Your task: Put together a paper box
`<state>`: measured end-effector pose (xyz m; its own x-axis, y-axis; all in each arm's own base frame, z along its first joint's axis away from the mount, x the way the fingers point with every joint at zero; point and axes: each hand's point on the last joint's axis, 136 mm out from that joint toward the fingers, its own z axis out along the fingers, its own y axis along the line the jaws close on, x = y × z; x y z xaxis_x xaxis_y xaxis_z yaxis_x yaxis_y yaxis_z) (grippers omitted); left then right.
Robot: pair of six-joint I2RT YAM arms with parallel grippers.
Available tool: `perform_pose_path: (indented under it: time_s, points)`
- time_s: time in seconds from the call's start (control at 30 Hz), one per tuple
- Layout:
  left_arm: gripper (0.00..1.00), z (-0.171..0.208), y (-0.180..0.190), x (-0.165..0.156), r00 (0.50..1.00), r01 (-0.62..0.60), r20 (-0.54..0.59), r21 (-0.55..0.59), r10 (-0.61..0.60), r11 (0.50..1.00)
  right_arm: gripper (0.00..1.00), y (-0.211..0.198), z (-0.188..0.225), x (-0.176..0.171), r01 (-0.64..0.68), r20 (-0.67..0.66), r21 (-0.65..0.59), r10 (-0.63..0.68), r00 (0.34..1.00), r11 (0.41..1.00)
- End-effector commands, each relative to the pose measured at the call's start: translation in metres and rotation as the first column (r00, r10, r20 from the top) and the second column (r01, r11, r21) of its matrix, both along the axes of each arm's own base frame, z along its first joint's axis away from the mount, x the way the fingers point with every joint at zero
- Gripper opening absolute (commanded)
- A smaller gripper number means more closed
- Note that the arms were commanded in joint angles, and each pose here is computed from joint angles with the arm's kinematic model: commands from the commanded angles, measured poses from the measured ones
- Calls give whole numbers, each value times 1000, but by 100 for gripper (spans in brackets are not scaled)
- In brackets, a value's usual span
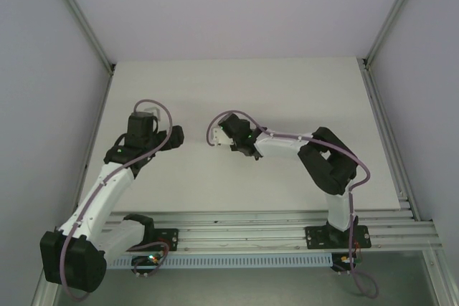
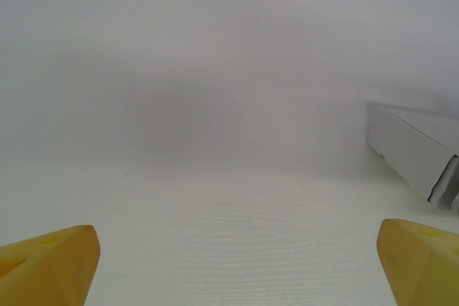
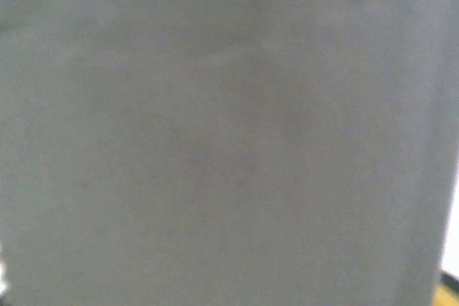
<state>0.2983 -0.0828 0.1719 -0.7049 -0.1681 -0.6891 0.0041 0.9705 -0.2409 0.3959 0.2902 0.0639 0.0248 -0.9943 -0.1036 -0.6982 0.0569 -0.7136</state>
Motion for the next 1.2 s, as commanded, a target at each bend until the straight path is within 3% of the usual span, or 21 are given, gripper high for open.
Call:
perform_pose_path:
  time_s: [0.0,0.17,0.43,0.63,0.7,0.77,0.9,1.03,1.1,1.17]
  points:
    - [100,-5,4,-4,1000,-19,-19,-3,19,1000,80,-4,-7,-14,-2,-28,-37,1,1000,999]
    - [100,-3,4,-1,1000,-21,-9,-5,21,1000,100,-6,-8,-46,-27,-129,-9,25,991,1000]
    - [100,-4,2,4,1000,-6,0,11,6,1000,100,-5,24,-91,-59,-269,102,84,960,993]
    - [100,13,7,18,996,-2,91,67,-4,998,100,-9,82,-85,-4,-163,346,64,985,938]
    - [100,18,13,27,989,-23,146,109,7,994,100,-25,105,-70,93,-142,465,-30,989,880]
    - [100,20,21,39,977,-54,212,155,20,986,100,-53,123,-48,217,-127,588,-176,976,779]
    - [100,12,47,60,947,-158,312,235,80,959,100,-129,152,-21,351,-139,797,-418,898,490]
    - [100,-10,68,75,939,-186,334,310,76,932,100,-201,151,-15,411,-234,889,-573,785,201]
    - [100,-26,78,80,945,-201,316,339,90,919,100,-222,141,-17,411,-248,900,-606,755,144]
    - [100,-40,84,83,942,-212,318,321,106,923,100,-240,126,-19,413,-245,902,-641,728,125]
